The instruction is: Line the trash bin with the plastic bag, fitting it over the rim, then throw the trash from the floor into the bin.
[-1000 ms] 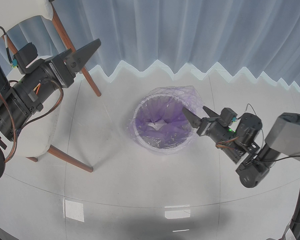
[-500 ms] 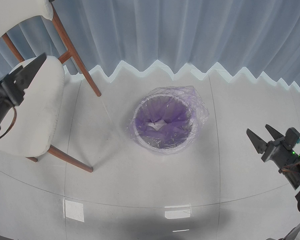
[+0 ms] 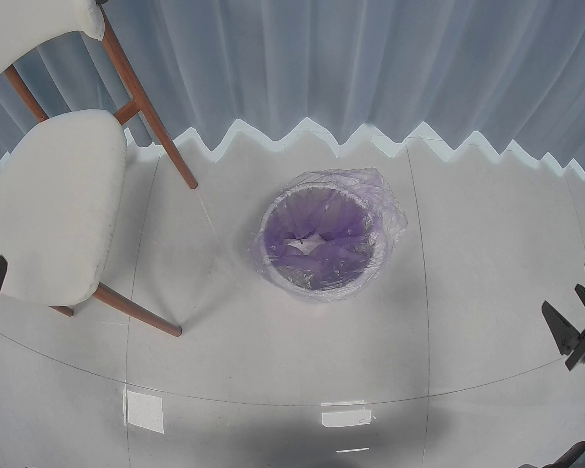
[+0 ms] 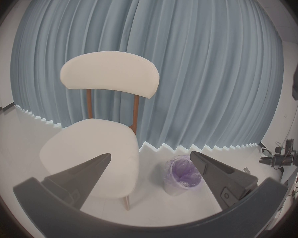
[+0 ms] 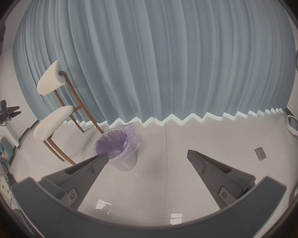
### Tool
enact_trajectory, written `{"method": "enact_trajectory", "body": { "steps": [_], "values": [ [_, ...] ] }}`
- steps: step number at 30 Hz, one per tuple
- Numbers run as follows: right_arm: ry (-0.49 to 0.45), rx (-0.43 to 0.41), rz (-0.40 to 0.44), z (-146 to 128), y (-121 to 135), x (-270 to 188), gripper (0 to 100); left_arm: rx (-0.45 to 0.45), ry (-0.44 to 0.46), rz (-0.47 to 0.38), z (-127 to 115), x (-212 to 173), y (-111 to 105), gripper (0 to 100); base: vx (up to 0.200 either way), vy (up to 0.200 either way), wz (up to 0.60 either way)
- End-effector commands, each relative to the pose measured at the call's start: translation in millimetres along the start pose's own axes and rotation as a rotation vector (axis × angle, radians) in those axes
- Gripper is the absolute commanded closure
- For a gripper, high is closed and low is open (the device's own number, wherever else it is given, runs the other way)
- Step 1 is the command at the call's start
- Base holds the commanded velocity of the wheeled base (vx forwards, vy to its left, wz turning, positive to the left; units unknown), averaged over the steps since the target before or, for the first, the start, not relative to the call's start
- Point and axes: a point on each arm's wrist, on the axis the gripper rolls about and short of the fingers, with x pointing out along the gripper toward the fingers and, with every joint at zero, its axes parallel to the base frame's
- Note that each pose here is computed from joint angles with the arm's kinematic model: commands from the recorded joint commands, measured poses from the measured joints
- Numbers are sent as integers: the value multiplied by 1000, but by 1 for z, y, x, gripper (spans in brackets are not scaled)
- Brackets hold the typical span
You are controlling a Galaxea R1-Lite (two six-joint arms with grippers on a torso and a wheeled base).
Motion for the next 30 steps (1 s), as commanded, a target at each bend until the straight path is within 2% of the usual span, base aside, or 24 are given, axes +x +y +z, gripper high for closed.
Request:
{"method": "enact_trajectory", "body": {
  "steps": [1,2,3,4,6,8,10,13,15,16,18,20,21,22,27,29,30],
  "values": [
    [-93,-55,-77,-68,7,-104,0,97,44,85,-99,-78,15,0,0,0,0],
    [-97,-54,-77,-68,7,-104,0,148,121,89,-107,-79,16,0,0,0,0],
    [-99,-55,-76,-68,7,-104,0,160,152,91,-110,-79,16,0,0,0,0],
    [-96,-66,-82,-68,7,-104,0,198,269,111,-121,-82,18,0,0,0,0],
    [-69,-104,-126,-71,5,-104,0,175,248,139,-119,-81,17,0,0,0,0],
    [-29,-89,-163,-74,4,-104,0,162,242,171,-119,-82,17,0,0,0,0],
    [-42,-63,-165,-73,4,-104,0,146,237,204,-119,-82,17,0,0,0,0],
    [-51,-68,-163,-73,4,-104,0,103,216,307,-119,-83,18,0,0,0,0],
    [-51,-67,-165,-73,4,-104,0,117,186,321,-119,-85,17,0,0,0,0],
    [-51,-65,-163,-73,4,-104,0,205,144,328,-119,-89,15,0,0,0,0],
    [-49,-67,-163,-73,4,-104,0,248,155,313,-119,-89,15,0,0,0,0],
    [-49,-70,-165,-73,4,-104,0,238,157,284,-119,-89,15,0,0,0,0],
    [-49,-67,-166,-73,4,-104,0,175,163,184,-120,-89,13,0,0,0,0],
    [-49,-68,-166,-73,4,-104,0,151,161,149,-120,-88,12,0,0,0,0],
    [-49,-70,-167,-73,4,-104,0,162,164,119,-121,-88,11,0,0,0,0],
    [-49,-70,-165,-73,4,-104,0,177,168,95,-121,-88,11,0,0,0,0],
    [-49,-68,-166,-73,4,-104,0,203,176,53,-121,-88,10,0,0,0,0]
  ]
}}
